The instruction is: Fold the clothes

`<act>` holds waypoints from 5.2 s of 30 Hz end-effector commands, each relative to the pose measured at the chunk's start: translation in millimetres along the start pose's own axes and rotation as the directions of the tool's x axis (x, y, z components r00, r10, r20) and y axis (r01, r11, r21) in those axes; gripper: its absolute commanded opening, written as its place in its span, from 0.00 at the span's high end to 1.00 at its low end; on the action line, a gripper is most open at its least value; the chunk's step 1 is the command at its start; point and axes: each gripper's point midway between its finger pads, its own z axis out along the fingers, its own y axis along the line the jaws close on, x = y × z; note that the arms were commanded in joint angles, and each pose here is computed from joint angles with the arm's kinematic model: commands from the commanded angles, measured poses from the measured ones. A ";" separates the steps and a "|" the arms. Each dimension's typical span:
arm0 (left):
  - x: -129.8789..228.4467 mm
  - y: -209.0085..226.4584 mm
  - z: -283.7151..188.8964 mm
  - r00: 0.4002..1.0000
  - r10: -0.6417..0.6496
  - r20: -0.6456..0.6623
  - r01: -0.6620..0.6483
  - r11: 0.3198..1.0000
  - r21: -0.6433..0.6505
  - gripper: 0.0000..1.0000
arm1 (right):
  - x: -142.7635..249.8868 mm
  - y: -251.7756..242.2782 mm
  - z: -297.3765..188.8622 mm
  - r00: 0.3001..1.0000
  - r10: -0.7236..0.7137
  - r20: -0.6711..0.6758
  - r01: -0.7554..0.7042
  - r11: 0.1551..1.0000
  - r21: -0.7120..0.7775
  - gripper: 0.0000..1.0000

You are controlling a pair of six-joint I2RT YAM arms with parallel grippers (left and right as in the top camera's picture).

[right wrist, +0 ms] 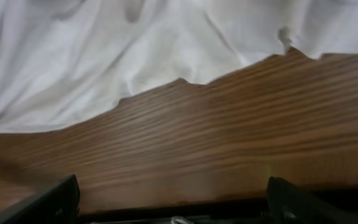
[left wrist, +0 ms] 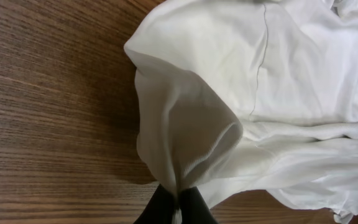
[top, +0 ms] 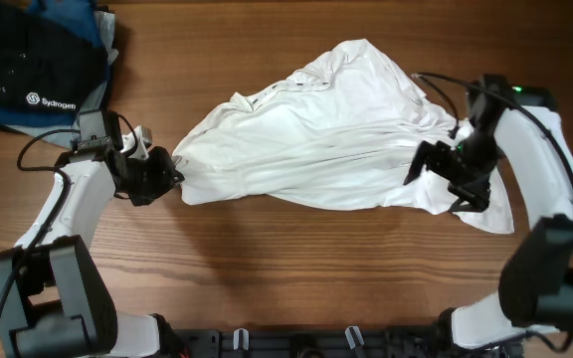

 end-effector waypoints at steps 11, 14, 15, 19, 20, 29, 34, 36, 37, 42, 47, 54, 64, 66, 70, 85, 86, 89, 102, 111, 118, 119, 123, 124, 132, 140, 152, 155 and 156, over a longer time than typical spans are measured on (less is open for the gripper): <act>-4.6 -7.7 -7.0 0.998 0.063 0.022 -0.064 0.998 0.019 0.96 | 7.3 -40.0 51.8 0.995 0.085 -0.058 -0.085 0.996 0.000 0.09; -2.6 -7.0 -6.9 0.998 0.059 0.014 -0.060 0.998 0.017 0.96 | 7.3 -46.6 63.0 0.994 0.094 -0.052 -0.094 0.996 0.008 0.11; -2.1 -6.8 -6.9 0.998 0.058 0.012 -0.059 0.998 0.016 0.96 | 5.8 -50.1 64.5 0.994 0.104 -0.045 -0.104 0.994 0.014 0.11; -1.7 -6.7 -6.9 0.998 0.057 0.010 -0.057 0.998 0.016 0.96 | -7.7 -66.3 61.3 0.983 0.184 -0.007 -0.184 0.983 -0.011 0.12; -1.7 -6.7 -6.9 0.998 0.058 0.010 -0.058 0.998 0.016 0.96 | -9.1 -70.2 60.8 0.979 0.204 -0.006 -0.204 0.979 -0.016 0.17; -1.7 -6.7 -6.9 0.998 0.058 0.010 -0.058 0.998 0.016 0.96 | -19.5 -84.8 57.3 0.972 0.233 0.019 -0.231 0.971 -0.060 0.33; -1.8 -6.8 -6.9 0.998 0.058 0.010 -0.058 0.998 0.017 0.96 | -29.0 -64.5 55.0 0.976 0.217 0.032 -0.208 0.963 -0.172 0.32; -1.7 -6.7 -6.9 0.998 0.058 0.010 -0.058 0.998 0.016 0.96 | -34.0 -56.0 53.7 0.978 0.205 0.046 -0.191 0.958 -0.212 0.32; -1.7 -6.7 -6.9 0.998 0.058 0.010 -0.058 0.998 0.016 0.96 | -37.3 -51.5 52.8 0.979 0.193 0.058 -0.175 0.958 -0.227 0.31; -1.8 -6.8 -6.9 0.998 0.058 0.010 -0.058 0.998 0.017 0.96 | -43.6 -36.1 51.1 0.987 0.129 0.096 -0.104 0.969 -0.225 0.32; -1.7 -6.7 -6.9 0.998 0.058 0.010 -0.058 0.998 0.016 0.96 | -42.7 -26.2 54.1 0.991 0.082 0.108 -0.059 0.978 -0.202 0.32; -1.6 -6.8 -6.9 0.998 0.057 0.010 -0.058 0.998 0.017 0.96 | -45.9 -36.9 58.3 0.985 0.113 0.131 -0.099 0.989 -0.109 0.27; -0.4 -7.7 -6.9 0.998 0.063 0.005 -0.063 0.998 0.023 0.96 | -61.6 -45.8 68.9 0.986 0.101 0.134 -0.087 0.990 -0.110 0.35; -0.3 -7.6 -6.9 0.998 0.063 0.004 -0.063 0.998 0.023 0.96 | -68.2 -42.9 66.7 0.983 0.096 0.155 -0.078 0.990 -0.118 0.35; 0.0 -8.9 -6.9 0.998 0.063 0.003 -0.063 0.998 0.030 0.96 | -78.7 -39.8 59.4 0.978 0.092 0.189 -0.069 0.990 -0.127 0.37; -0.1 -8.9 -6.9 0.998 0.064 0.003 -0.064 0.998 0.030 0.96 | -65.4 -38.3 62.9 0.988 0.059 0.145 -0.046 0.995 -0.087 0.51; -0.1 -8.9 -6.9 0.998 0.064 0.003 -0.064 0.998 0.030 0.96 | -64.8 -36.1 63.5 0.988 0.051 0.145 -0.039 0.996 -0.085 0.59; -0.1 -8.9 -6.9 0.998 0.064 0.003 -0.064 0.998 0.030 0.96 | -63.3 -28.4 65.2 0.989 0.029 0.146 -0.017 0.997 -0.079 0.75; -0.4 -8.9 -6.9 0.998 0.065 0.004 -0.065 0.997 0.030 0.96 | -60.5 -11.1 97.0 0.996 -0.043 0.082 0.047 0.998 -0.044 0.95; -9.9 -12.7 -7.3 0.996 0.074 0.043 -0.076 0.996 0.041 0.96 | -72.1 6.4 77.7 0.983 -0.046 0.175 0.066 0.992 -0.110 0.95; -26.5 -29.4 -10.0 0.988 0.108 0.112 -0.120 0.987 0.111 0.96 | -72.1 11.7 44.1 0.958 -0.062 0.279 0.099 0.988 -0.120 0.95; -28.1 -32.8 -10.8 0.986 0.114 0.119 -0.129 0.984 0.127 0.96 | -71.3 12.7 38.3 0.953 -0.064 0.295 0.105 0.987 -0.123 0.95; -32.1 -37.5 -13.4 0.982 0.127 0.141 -0.146 0.979 0.140 0.96 | -64.7 14.3 16.8 0.935 -0.071 0.347 0.122 0.984 -0.127 0.96; -33.5 -38.9 -14.8 0.980 0.130 0.150 -0.152 0.978 0.143 0.96 | -62.0 14.3 9.1 0.927 -0.076 0.367 0.130 0.984 -0.125 0.95; -42.2 -58.5 -43.6 0.953 0.162 0.254 -0.209 0.963 0.169 0.96 | -33.1 11.7 -34.3 0.881 -0.101 0.462 0.173 0.978 -0.115 0.95; -38.8 -96.5 -110.1 0.884 0.186 0.429 -0.304 0.926 0.225 0.96 | 0.9 7.9 -79.0 0.817 -0.132 0.561 0.224 0.970 -0.098 0.96; 14.3 -143.2 -242.4 0.643 0.194 0.741 -0.508 0.833 0.222 0.96 | 41.9 10.8 -188.3 0.659 -0.150 0.737 0.277 0.959 -0.053 0.95; 23.0 -143.2 -258.3 0.604 0.177 0.777 -0.512 0.833 0.208 0.96 | 44.6 9.8 -204.7 0.628 -0.141 0.766 0.269 0.962 -0.044 0.95; 25.6 -143.0 -261.9 0.594 0.175 0.785 -0.514 0.833 0.203 0.96 | 45.9 9.1 -212.5 0.614 -0.130 0.779 0.260 0.965 -0.044 0.96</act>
